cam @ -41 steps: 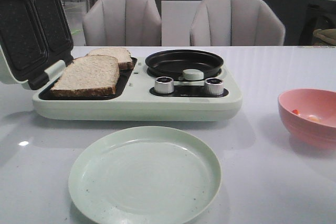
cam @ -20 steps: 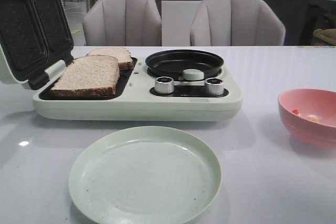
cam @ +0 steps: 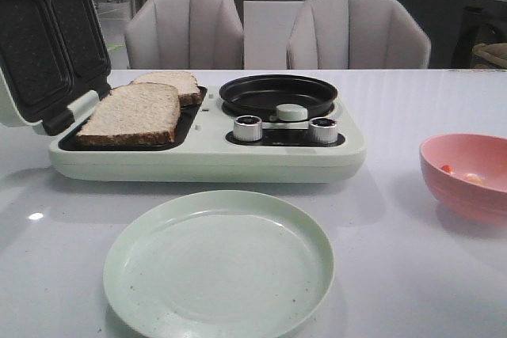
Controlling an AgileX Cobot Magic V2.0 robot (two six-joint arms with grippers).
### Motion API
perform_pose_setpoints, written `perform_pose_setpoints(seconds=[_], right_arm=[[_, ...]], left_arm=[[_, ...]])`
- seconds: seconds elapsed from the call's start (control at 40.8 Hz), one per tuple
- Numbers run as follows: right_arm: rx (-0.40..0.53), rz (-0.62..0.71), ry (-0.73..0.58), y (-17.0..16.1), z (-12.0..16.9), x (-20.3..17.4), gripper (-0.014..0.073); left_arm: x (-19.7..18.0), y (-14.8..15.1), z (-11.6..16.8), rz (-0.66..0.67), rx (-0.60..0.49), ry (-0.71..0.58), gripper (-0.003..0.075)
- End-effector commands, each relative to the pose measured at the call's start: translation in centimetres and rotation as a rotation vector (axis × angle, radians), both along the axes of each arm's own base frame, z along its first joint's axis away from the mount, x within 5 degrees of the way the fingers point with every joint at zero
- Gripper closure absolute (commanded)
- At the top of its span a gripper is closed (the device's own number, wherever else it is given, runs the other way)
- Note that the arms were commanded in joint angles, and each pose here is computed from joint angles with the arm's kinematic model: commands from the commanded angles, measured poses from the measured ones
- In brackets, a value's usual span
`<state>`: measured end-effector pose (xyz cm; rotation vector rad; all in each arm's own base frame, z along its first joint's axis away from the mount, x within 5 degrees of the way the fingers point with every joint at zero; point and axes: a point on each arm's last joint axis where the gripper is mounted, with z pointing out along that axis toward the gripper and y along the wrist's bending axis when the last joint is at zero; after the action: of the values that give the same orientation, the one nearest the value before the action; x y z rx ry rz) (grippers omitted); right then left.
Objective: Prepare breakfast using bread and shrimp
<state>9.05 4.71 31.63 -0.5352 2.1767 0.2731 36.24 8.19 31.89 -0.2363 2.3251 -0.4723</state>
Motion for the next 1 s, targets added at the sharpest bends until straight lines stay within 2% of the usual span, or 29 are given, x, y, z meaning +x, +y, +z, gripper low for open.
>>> perform_pose_setpoints(seconds=[0.0,0.196,0.637,0.98], right_arm=[[0.036,-0.001,-0.084,0.1,1.3,0.3,0.0165],[0.036,-0.001,-0.085,0.1,1.4,0.3,0.0165],[0.036,-0.001,-0.085,0.1,1.4,0.3,0.0165],[0.036,-0.001,-0.085,0.1,1.4,0.3,0.0165]], left_arm=[[1.3,0.3,3.0,0.036,-0.022,-0.134,0.0622],[3.2,-0.1,2.0,0.011,-0.050,-0.118,0.0622],[3.4,-5.9,2.3,-0.188,-0.073,-0.111,0.0622],[0.9,-9.3,6.2,-0.298,-0.026,-0.211,0.0622]])
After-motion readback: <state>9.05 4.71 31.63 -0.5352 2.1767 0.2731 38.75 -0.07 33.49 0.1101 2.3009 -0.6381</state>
